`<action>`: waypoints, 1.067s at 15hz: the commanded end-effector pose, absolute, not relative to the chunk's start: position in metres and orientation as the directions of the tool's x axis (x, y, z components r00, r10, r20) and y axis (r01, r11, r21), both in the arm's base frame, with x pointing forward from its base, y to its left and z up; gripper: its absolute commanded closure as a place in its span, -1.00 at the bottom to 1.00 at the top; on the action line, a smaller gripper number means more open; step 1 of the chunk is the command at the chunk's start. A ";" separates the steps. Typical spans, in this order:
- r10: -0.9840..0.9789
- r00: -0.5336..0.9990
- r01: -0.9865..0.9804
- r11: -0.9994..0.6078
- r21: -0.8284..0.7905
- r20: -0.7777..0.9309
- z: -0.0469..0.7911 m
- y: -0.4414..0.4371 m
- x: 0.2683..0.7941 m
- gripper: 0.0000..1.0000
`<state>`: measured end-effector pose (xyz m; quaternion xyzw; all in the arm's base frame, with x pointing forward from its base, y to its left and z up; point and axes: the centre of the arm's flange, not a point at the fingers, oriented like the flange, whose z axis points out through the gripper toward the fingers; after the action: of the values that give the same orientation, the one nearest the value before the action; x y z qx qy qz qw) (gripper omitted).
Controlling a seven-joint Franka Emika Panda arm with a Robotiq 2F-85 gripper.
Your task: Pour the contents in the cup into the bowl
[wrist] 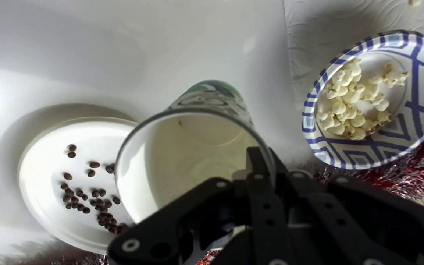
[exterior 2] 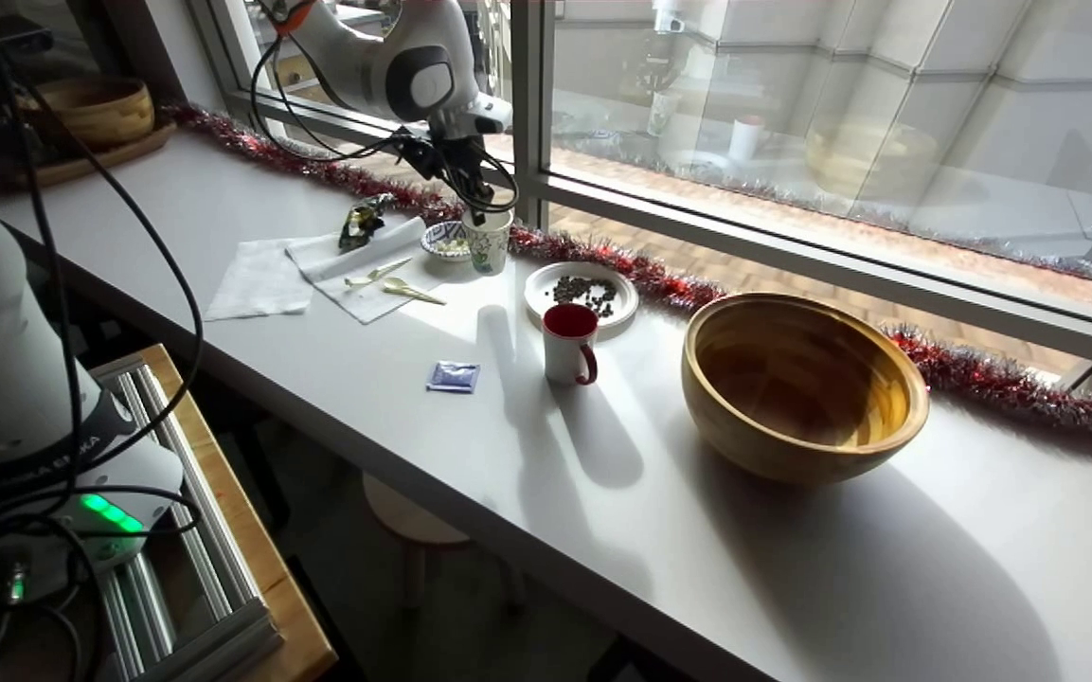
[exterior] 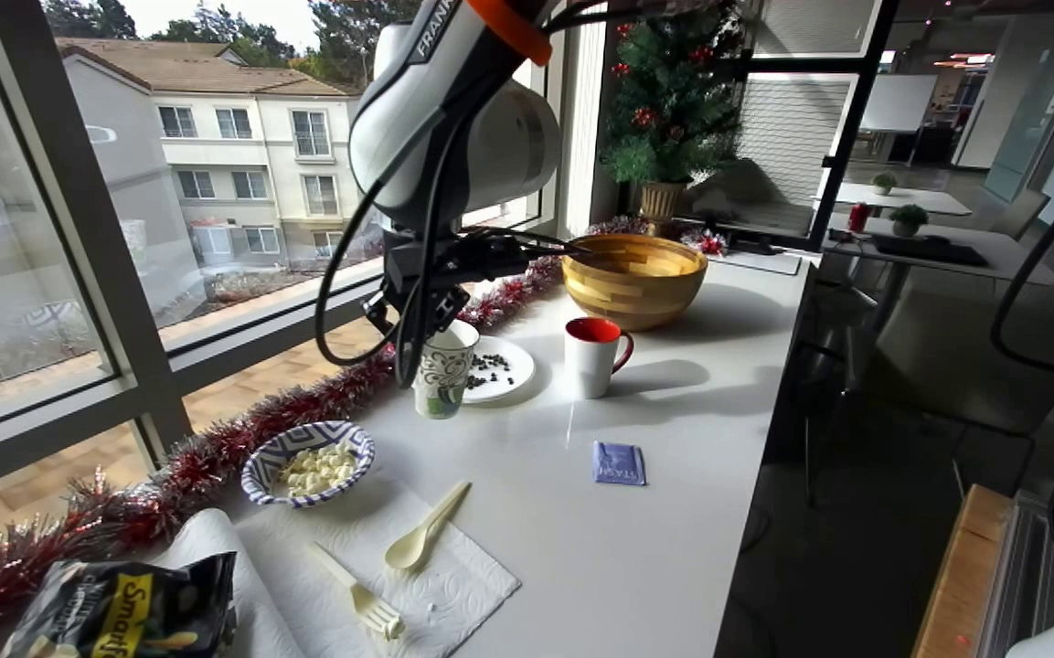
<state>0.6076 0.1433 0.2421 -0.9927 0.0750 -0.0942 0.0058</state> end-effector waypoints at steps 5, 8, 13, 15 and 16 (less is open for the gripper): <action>-0.054 0.983 -0.064 -0.997 0.053 0.174 0.214 0.163 0.662 0.98; -0.026 0.983 -0.037 -0.997 0.061 0.180 0.202 0.168 0.671 0.98; -0.003 0.983 -0.013 -0.998 0.055 0.184 0.196 0.176 0.683 0.98; 0.006 0.983 -0.005 -0.998 0.057 0.183 0.195 0.178 0.687 0.98; 0.009 0.983 -0.001 -0.998 0.055 0.181 0.194 0.178 0.690 0.98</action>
<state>0.6716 0.1752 0.1955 -0.9951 0.0113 -0.0958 -0.0232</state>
